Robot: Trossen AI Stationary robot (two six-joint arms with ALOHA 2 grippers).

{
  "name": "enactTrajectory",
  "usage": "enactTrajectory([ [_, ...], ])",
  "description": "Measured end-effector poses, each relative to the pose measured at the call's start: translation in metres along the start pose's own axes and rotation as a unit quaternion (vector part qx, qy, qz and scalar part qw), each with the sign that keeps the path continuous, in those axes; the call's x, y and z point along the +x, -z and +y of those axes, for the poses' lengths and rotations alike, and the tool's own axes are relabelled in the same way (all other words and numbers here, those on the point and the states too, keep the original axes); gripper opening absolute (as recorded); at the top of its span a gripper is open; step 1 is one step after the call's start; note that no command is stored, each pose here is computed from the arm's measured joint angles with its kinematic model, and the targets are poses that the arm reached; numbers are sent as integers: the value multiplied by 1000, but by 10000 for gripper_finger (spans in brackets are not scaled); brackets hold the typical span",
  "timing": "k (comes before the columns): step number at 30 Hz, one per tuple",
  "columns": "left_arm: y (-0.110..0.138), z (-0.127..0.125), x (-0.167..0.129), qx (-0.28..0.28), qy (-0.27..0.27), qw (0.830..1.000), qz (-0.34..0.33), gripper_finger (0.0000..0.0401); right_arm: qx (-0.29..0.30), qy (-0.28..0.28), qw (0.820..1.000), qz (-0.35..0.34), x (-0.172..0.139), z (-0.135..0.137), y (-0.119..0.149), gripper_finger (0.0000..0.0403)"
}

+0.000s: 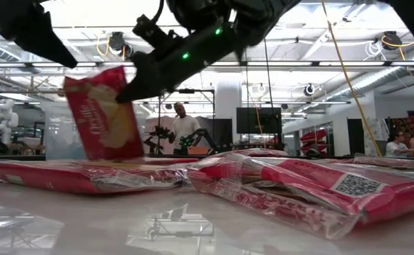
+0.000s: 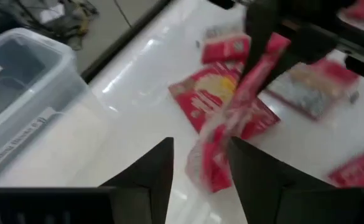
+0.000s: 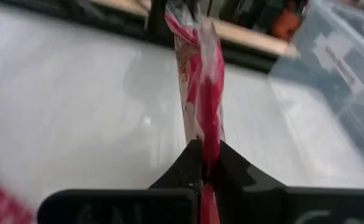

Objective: Sort popcorn bags into baskets
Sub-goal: Put the red popcorn bag into the transparent container

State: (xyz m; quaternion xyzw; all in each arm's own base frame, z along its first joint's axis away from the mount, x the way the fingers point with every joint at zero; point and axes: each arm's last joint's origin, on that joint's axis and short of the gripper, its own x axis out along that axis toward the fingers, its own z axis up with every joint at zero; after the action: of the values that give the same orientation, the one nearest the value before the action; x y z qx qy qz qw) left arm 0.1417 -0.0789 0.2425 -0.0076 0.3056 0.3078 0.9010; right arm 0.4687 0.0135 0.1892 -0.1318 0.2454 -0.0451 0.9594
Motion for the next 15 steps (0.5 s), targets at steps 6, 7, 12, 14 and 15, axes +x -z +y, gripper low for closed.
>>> enactTrajectory([
  [6,-2,4,0,-47,-35,997,-52,158,12,34,998,54,-28,-7,-4,9],
  [7,-2,4,0,-47,-37,997,-55,159,14,40,998,49,-34,-9,-7,9],
  [12,-3,4,-1,-62,-42,995,-70,159,14,63,997,31,-70,-24,-9,10],
  [14,-3,2,0,-66,-46,993,-81,159,27,75,997,18,-84,-33,-7,10],
  [15,-3,1,1,-67,-48,993,-89,159,39,83,996,3,-91,-37,-6,10],
])
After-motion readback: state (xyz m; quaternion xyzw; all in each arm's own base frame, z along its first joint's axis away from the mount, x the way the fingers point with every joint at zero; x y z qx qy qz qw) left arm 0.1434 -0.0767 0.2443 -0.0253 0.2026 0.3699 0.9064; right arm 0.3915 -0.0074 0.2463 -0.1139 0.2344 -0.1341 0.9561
